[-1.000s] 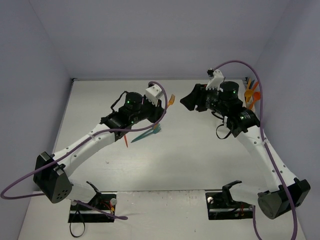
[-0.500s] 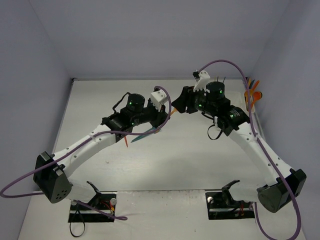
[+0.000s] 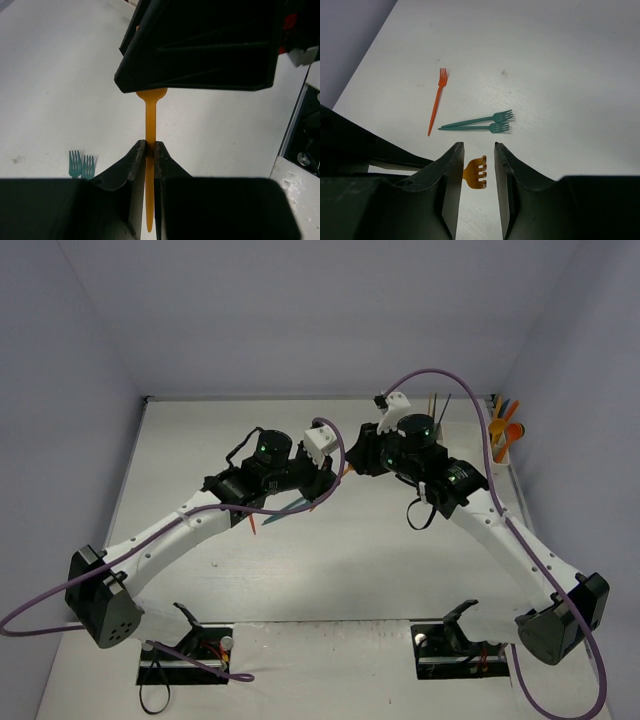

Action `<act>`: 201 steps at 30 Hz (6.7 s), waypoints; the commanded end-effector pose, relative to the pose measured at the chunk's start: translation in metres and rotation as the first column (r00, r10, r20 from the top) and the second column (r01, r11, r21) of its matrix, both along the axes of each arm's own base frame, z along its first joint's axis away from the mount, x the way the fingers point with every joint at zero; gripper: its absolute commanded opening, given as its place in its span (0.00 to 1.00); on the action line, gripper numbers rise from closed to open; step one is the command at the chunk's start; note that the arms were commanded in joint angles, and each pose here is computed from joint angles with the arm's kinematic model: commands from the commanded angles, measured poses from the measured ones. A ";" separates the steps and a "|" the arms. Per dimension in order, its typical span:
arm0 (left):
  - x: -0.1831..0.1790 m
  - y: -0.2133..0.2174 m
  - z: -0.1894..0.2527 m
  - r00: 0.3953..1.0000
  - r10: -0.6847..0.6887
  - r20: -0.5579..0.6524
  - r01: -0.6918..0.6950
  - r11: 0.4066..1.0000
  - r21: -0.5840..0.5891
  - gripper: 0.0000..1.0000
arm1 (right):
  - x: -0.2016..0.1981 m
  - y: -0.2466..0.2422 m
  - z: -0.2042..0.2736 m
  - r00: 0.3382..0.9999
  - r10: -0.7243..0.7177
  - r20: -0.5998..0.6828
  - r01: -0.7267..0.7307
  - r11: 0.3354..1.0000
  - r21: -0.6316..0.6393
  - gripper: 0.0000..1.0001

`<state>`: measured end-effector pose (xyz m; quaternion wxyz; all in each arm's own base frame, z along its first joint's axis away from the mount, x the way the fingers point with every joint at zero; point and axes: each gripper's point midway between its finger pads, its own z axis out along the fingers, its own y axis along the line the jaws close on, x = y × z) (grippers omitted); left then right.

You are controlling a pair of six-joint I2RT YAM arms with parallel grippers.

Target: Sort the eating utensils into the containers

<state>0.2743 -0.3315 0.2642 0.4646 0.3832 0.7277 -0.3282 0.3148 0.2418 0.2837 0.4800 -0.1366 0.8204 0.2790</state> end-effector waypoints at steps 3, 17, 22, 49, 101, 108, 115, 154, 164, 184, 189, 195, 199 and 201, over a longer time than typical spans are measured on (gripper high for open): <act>-0.003 -0.002 0.062 0.992 -0.014 0.128 0.027 0.995 -0.099 0.00 | -0.002 -0.003 0.020 0.995 -0.042 0.093 0.040 0.999 0.024 0.30; -0.003 0.001 0.050 0.997 0.025 0.070 -0.018 0.995 -0.094 0.36 | -0.003 -0.032 0.041 0.969 -0.155 0.194 0.159 0.987 -0.003 0.00; 0.012 0.018 0.032 0.986 0.163 0.036 -0.161 0.986 -0.052 0.64 | 0.001 -0.063 0.057 0.924 -0.267 0.275 0.286 0.958 -0.032 0.00; -0.014 0.158 -0.092 0.722 0.662 -0.202 -0.620 0.748 0.238 0.70 | 0.117 -0.268 0.050 0.517 -0.731 0.445 0.837 0.542 -0.081 0.00; 0.085 0.216 -0.192 0.213 0.931 -0.297 -0.798 0.341 0.498 0.56 | -0.012 -0.225 0.065 0.690 -0.647 0.324 0.644 0.754 0.132 0.52; 0.099 0.223 -0.223 0.165 0.952 -0.259 -0.764 0.290 0.576 0.26 | -0.028 -0.222 0.059 0.715 -0.626 0.311 0.626 0.772 0.113 0.54; 0.101 0.230 -0.227 0.172 0.962 -0.213 -0.744 0.269 0.612 0.00 | -0.029 -0.203 0.063 0.786 -0.531 0.316 0.532 0.842 0.089 0.55; 0.002 0.040 0.055 0.960 0.091 0.264 -0.084 0.996 -0.036 0.00 | -0.001 0.037 0.061 0.990 0.051 0.130 -0.059 0.997 0.054 0.48; -0.001 0.038 0.052 0.961 0.079 0.263 -0.078 0.997 -0.017 0.00 | 0.001 0.031 0.047 0.993 0.007 0.118 -0.010 1.000 0.024 0.20; 0.020 0.067 0.026 0.932 0.323 0.166 -0.329 0.944 0.009 0.74 | 0.015 -0.031 0.068 0.926 -0.228 0.302 0.272 0.956 -0.112 0.00; 0.036 0.108 0.002 0.827 0.553 0.104 -0.559 0.828 0.049 0.80 | 0.024 -0.109 0.087 0.766 -0.463 0.446 0.594 0.775 -0.216 0.00; 0.038 0.150 -0.044 0.708 0.705 -0.038 -0.695 0.705 0.141 0.80 | 0.041 -0.200 0.094 0.585 -0.635 0.505 0.802 0.546 -0.243 0.00; 0.033 0.167 -0.068 0.673 0.734 -0.094 -0.715 0.677 0.173 0.80 | 0.053 -0.241 0.088 0.526 -0.679 0.512 0.847 0.473 -0.243 0.00; 0.031 0.174 -0.074 0.659 0.745 -0.103 -0.724 0.665 0.184 0.81 | 0.062 -0.255 0.088 0.500 -0.696 0.516 0.862 0.456 -0.221 0.00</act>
